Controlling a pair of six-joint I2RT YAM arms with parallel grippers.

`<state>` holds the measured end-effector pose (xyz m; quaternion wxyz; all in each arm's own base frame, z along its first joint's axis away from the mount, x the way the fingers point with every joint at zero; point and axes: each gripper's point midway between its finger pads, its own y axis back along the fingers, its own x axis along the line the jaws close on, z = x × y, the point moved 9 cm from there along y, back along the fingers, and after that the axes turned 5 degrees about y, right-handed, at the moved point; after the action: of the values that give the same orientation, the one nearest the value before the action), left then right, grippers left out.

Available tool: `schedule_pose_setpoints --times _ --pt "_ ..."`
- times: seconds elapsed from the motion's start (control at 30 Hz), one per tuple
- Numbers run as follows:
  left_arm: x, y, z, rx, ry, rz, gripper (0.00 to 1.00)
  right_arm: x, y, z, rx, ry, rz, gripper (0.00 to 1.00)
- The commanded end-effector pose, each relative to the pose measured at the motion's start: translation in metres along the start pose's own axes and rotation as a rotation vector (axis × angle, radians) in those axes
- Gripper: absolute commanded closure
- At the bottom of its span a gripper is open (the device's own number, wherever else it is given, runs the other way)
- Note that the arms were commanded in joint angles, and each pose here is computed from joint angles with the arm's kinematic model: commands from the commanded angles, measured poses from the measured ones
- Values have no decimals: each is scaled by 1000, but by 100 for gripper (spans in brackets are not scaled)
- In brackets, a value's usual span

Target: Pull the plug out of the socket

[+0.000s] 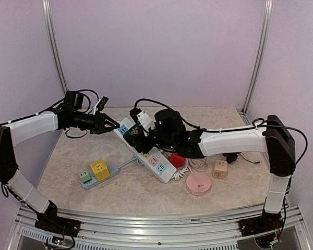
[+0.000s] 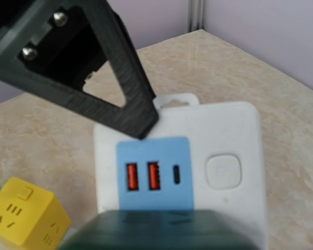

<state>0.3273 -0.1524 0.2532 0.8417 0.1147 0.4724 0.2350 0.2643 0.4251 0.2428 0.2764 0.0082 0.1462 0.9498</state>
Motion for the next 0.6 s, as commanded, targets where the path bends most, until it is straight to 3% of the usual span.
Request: schedule_pose_setpoints --times 0.0,0.43,0.57 --pt "7 1 0 -4 -10 5 92 -3 18 17 -4 30 -155 100" --pt "17 2 1 -6 33 35 92 17 12 16 92 283 -400 100" --pt "18 2 1 -7 33 31 92 20 13 17 80 277 -390 100"
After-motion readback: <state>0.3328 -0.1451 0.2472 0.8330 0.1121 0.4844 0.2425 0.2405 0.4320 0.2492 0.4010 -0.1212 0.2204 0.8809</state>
